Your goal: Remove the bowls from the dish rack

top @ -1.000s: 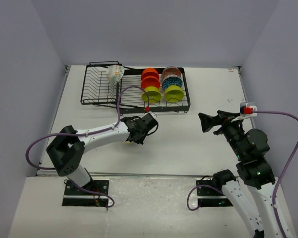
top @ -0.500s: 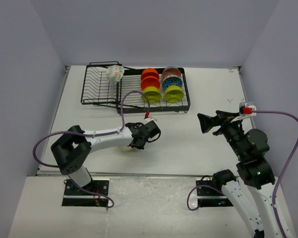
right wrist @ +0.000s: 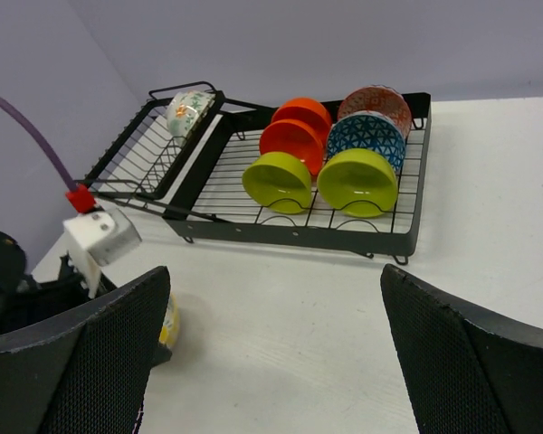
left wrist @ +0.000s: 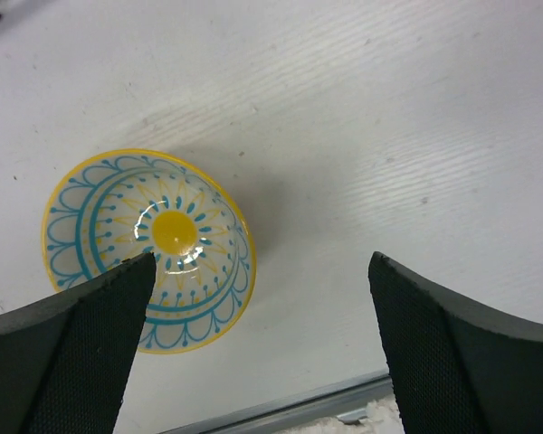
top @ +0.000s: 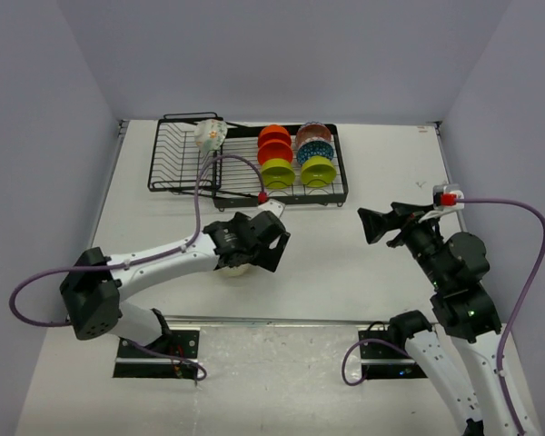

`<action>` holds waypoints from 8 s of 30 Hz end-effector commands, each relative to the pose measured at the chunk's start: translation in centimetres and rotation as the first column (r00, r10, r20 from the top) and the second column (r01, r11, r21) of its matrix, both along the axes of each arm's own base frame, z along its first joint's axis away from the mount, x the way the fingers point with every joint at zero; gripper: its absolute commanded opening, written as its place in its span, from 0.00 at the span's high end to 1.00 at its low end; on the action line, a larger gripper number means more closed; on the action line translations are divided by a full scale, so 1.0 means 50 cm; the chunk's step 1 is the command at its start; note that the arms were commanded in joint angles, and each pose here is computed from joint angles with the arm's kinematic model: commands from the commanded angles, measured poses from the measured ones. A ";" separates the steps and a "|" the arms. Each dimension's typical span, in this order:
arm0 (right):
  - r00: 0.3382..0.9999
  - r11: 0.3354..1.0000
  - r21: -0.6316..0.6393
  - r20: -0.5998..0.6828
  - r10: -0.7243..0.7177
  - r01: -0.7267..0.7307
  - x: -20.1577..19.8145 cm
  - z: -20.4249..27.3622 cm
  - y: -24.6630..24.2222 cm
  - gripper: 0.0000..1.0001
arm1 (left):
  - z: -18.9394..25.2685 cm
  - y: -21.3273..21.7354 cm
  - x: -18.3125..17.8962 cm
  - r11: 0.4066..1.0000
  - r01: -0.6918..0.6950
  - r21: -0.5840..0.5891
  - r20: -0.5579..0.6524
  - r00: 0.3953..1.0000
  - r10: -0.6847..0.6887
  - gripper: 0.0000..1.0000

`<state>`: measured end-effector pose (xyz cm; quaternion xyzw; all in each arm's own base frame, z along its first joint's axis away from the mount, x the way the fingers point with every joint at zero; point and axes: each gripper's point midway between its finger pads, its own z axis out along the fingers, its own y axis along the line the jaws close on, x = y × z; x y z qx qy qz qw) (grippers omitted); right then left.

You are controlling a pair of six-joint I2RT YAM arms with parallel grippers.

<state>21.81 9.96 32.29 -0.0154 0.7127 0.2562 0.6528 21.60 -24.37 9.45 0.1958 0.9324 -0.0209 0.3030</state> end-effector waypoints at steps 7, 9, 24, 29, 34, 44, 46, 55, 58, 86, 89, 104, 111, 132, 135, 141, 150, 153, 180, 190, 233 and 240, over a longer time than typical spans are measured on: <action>0.998 0.999 0.003 0.026 0.054 -0.054 0.001 0.010 0.020 0.01 | 0.286 0.039 0.117 0.960 -0.165 -0.227 0.273 0.935 0.225 0.00; 0.997 0.997 0.001 0.017 0.081 -0.081 0.003 0.008 0.030 0.01 | 0.325 0.103 0.159 0.933 -0.255 -0.255 0.316 0.889 0.330 0.00; 0.966 0.956 0.147 -0.011 0.260 -0.255 0.013 0.033 0.107 0.01 | 0.414 0.417 0.137 0.782 -0.555 -0.285 0.429 0.655 0.622 0.00; 0.945 0.912 0.272 -0.033 0.327 -0.306 0.062 0.038 0.151 0.01 | 0.364 0.462 0.103 0.726 -0.592 -0.351 0.473 0.557 0.683 0.00; 0.887 0.841 0.377 -0.098 0.452 -0.387 0.123 0.048 0.218 0.01 | 0.331 0.465 0.099 0.707 -0.600 -0.376 0.435 0.559 0.706 0.00; 0.868 0.839 0.413 -0.186 0.460 -0.356 0.315 0.049 0.388 0.01 | 0.392 0.551 0.080 0.601 -0.588 -0.541 0.449 0.402 0.798 0.00; 0.881 0.827 0.430 -0.132 0.455 -0.363 0.352 0.080 0.416 0.01 | 0.393 0.556 0.075 0.604 -0.587 -0.539 0.459 0.396 0.795 0.00; 0.914 0.855 0.472 -0.209 0.348 -0.217 0.566 0.013 0.535 0.01 | 0.383 0.566 0.073 0.599 -0.608 -0.521 0.466 0.385 0.796 0.00; 0.905 0.867 0.464 -0.265 0.332 -0.183 0.626 -0.031 0.569 0.01 | 0.378 0.566 0.078 0.603 -0.613 -0.511 0.463 0.394 0.794 0.00; 0.823 0.771 0.580 -0.281 0.493 -0.263 0.702 -0.212 0.737 0.10 | 0.378 0.534 0.091 0.655 -0.549 -0.519 0.452 0.475 0.755 0.00; 0.802 0.741 0.606 -0.268 0.533 -0.290 0.701 -0.210 0.753 0.13 | 0.377 0.534 0.091 0.657 -0.549 -0.517 0.452 0.477 0.754 0.00; 0.737 0.640 0.672 -0.203 0.644 -0.374 0.674 -0.222 0.781 0.25 | 0.379 0.518 0.096 0.683 -0.516 -0.517 0.454 0.510 0.730 0.00; 0.737 0.629 0.668 -0.175 0.653 -0.399 0.669 -0.207 0.780 0.34 | 0.376 0.513 0.098 0.694 -0.504 -0.514 0.456 0.525 0.719 0.00; 0.698 0.559 0.718 -0.143 0.702 -0.414 0.656 -0.205 0.791 0.39 | 0.373 0.495 0.106 0.719 -0.472 -0.510 0.449 0.567 0.690 0.00; 0.703 0.555 0.728 -0.142 0.697 -0.403 0.660 -0.209 0.789 0.41 | 0.374 0.494 0.105 0.719 -0.469 -0.512 0.450 0.567 0.690 0.00; 0.712 0.547 0.746 -0.141 0.687 -0.380 0.669 -0.219 0.788 0.43 | 0.374 0.492 0.105 0.722 -0.465 -0.512 0.449 0.571 0.687 0.00; 0.723 0.545 0.753 -0.137 0.677 -0.368 0.677 -0.227 0.787 0.50 | 0.371 0.488 0.107 0.729 -0.460 -0.506 0.446 0.584 0.678 0.00; 0.721 0.531 0.761 -0.123 0.682 -0.372 0.673 -0.232 0.788 0.55 | 0.370 0.481 0.108 0.738 -0.447 -0.506 0.443 0.599 0.667 0.00; 0.743 0.519 0.771 -0.092 0.663 -0.368 0.684 -0.226 0.782 0.97 | 0.365 0.472 0.110 0.749 -0.443 -0.494 0.438 0.617 0.654 0.00; 0.741 0.486 0.788 -0.057 0.669 -0.379 0.681 -0.213 0.780 1.00 | 0.366 0.475 0.109 0.747 -0.449 -0.490 0.441 0.612 0.657 0.00; 0.603 0.290 0.721 0.218 0.767 -0.629 0.549 0.077 0.726 1.00 | 0.370 0.514 0.096 0.703 -0.517 -0.489 0.454 0.537 0.711 0.00; 0.604 0.308 0.705 0.211 0.769 -0.639 0.540 0.099 0.705 1.00 | 0.371 0.519 0.095 0.697 -0.522 -0.492 0.457 0.526 0.717 0.00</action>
